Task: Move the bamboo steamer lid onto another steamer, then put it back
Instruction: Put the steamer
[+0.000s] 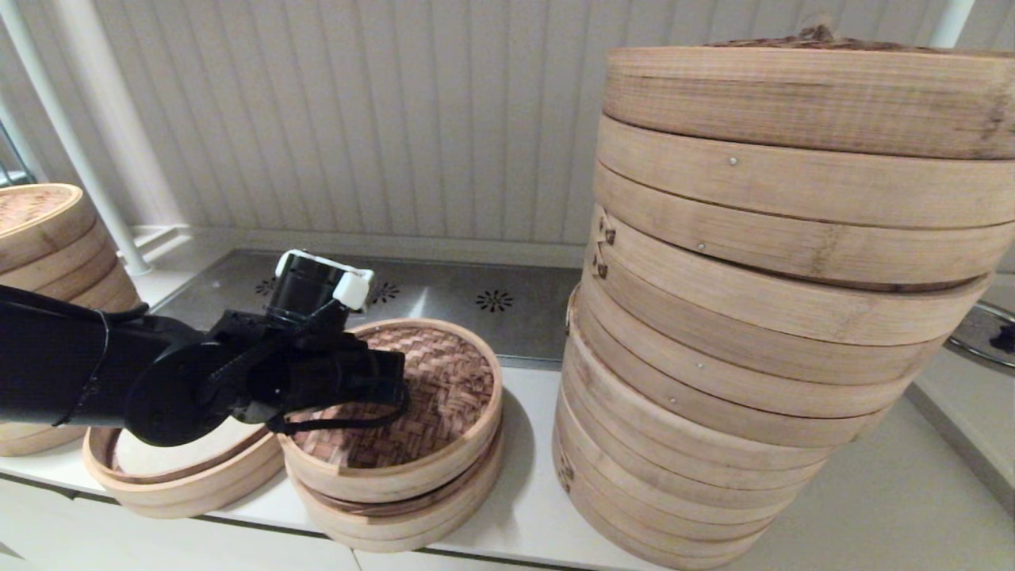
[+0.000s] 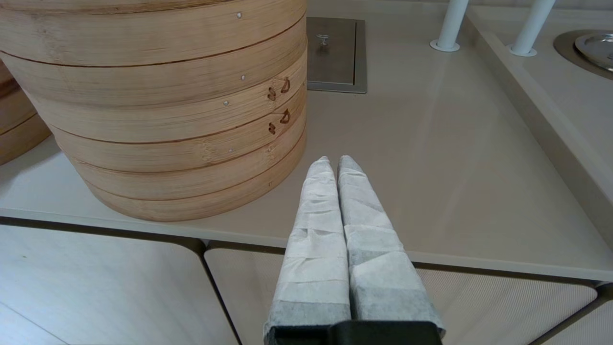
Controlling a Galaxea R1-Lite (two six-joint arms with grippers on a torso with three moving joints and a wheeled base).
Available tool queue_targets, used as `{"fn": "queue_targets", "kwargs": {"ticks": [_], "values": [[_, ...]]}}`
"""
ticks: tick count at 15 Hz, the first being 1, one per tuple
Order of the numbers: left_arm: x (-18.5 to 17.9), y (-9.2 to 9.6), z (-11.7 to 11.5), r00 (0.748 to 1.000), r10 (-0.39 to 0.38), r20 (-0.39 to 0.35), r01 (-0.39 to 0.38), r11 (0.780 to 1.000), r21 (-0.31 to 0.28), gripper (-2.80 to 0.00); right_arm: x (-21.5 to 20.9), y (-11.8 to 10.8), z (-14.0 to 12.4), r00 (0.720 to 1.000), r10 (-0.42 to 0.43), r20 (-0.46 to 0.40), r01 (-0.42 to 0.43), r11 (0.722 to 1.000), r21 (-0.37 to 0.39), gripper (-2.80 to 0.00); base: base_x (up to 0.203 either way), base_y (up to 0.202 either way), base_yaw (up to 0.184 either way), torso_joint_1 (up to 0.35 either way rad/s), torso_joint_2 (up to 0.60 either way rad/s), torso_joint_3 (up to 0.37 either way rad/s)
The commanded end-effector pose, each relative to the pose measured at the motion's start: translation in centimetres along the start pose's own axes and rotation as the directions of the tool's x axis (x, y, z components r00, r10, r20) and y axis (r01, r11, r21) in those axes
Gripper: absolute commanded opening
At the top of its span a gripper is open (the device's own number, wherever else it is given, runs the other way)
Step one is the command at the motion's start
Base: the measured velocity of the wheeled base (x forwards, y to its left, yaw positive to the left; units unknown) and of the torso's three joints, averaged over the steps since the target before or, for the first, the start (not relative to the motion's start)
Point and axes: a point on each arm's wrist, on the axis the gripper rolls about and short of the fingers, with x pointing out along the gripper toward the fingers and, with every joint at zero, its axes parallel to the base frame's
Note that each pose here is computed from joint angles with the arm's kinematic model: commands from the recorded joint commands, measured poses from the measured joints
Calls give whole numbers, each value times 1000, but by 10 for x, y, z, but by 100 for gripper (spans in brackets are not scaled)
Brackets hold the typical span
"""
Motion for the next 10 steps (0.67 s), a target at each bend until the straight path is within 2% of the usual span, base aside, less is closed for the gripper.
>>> {"fn": "queue_targets", "kwargs": {"ticks": [1,10], "values": [[1,0,-1,1000,1,-3,-1,1000,1,-280,0,0,0,1000,1,-1,-1,1000,0,-280,0,0,0,0,0,0],[2,-4,-8,1000,-6,-18,6,1000,10,-280,0,0,0,1000,1,1,-1,1000,0,-280,0,0,0,0,0,0]]}}
